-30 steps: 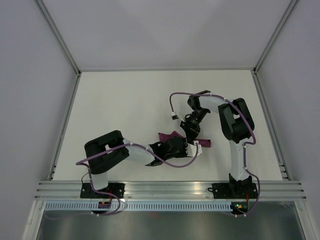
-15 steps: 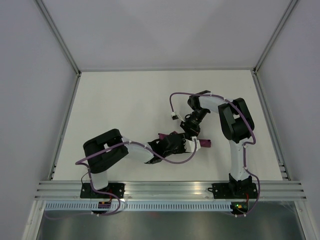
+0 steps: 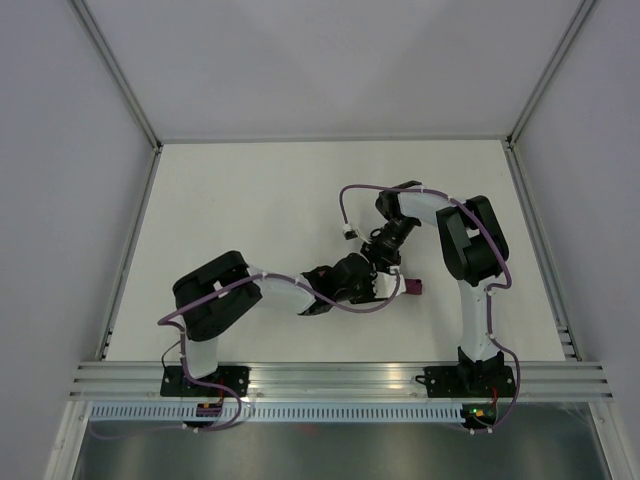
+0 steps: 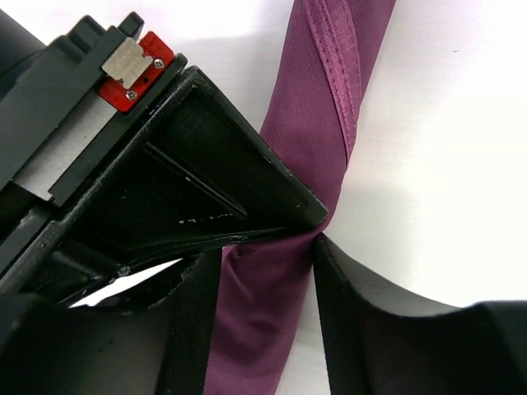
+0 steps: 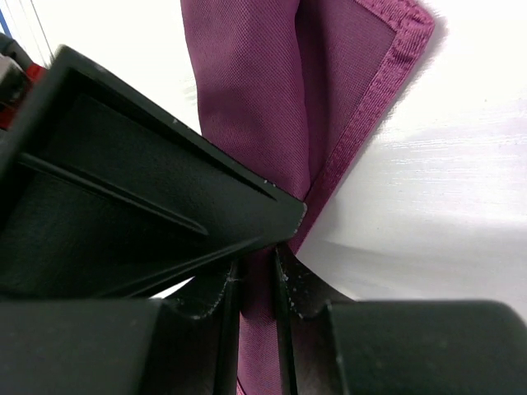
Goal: Fold the napkin, place the utensils inside, and roll it up
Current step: Roll the napkin with the utensil
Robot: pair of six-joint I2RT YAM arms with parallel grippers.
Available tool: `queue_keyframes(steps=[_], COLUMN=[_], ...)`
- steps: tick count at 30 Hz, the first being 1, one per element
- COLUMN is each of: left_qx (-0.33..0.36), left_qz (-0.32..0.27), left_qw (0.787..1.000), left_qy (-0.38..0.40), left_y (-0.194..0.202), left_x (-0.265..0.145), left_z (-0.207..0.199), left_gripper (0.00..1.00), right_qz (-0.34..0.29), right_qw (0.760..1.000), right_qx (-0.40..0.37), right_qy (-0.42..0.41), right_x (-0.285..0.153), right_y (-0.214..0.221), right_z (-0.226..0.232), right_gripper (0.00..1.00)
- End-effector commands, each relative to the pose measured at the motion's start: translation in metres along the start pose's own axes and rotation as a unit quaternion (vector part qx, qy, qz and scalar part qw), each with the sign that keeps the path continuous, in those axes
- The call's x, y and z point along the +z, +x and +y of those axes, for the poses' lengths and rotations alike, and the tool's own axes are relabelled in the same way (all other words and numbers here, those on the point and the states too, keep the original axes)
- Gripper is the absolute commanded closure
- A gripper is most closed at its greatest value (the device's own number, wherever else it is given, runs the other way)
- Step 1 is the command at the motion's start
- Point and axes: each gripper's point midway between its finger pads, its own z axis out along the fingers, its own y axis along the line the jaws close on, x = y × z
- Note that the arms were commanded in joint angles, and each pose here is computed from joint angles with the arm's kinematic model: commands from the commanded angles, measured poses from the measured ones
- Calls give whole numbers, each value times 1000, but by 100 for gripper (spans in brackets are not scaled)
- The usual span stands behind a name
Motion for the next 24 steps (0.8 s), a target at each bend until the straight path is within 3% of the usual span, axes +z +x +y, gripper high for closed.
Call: queue_keyframes(steps=[1,3,5,6,7,10,15,19,24], left_qx=[-31,-47,-66,-73,-80,-122,-190,-247,-312], left_qz=[22,35,44,50,55,69,81,99,114], left_qw=[998,996,994,993,991,985,969,955,934], left_qy=[53,65,78,84,89,102,133,134,134], left_y=[10,17,22,26,29,39,46,53,59], left_x=[7,6,8,7,8,9,9,11,11], left_z=[-19,-24,-31,-35,-37,-45,-57,-67,-73], left_gripper=[50,60,70,76,80,91,98,98,98], right_qz=[81,77,70,65,61,36,-20,-81,-183], right_qw=[995,995,996,996,996,997,995,985,957], right_qx=[-33,-33,-32,-32,-31,-32,-18,20,104], right_qy=[52,53,54,54,54,62,101,148,201], right_x=[24,23,22,19,16,1,-39,-79,-141], right_y=[37,36,31,29,27,12,-13,-31,-37], right_z=[-49,-49,-49,-47,-46,-42,-39,-53,-76], right_gripper=[100,99,92,87,76,61,51,48,48])
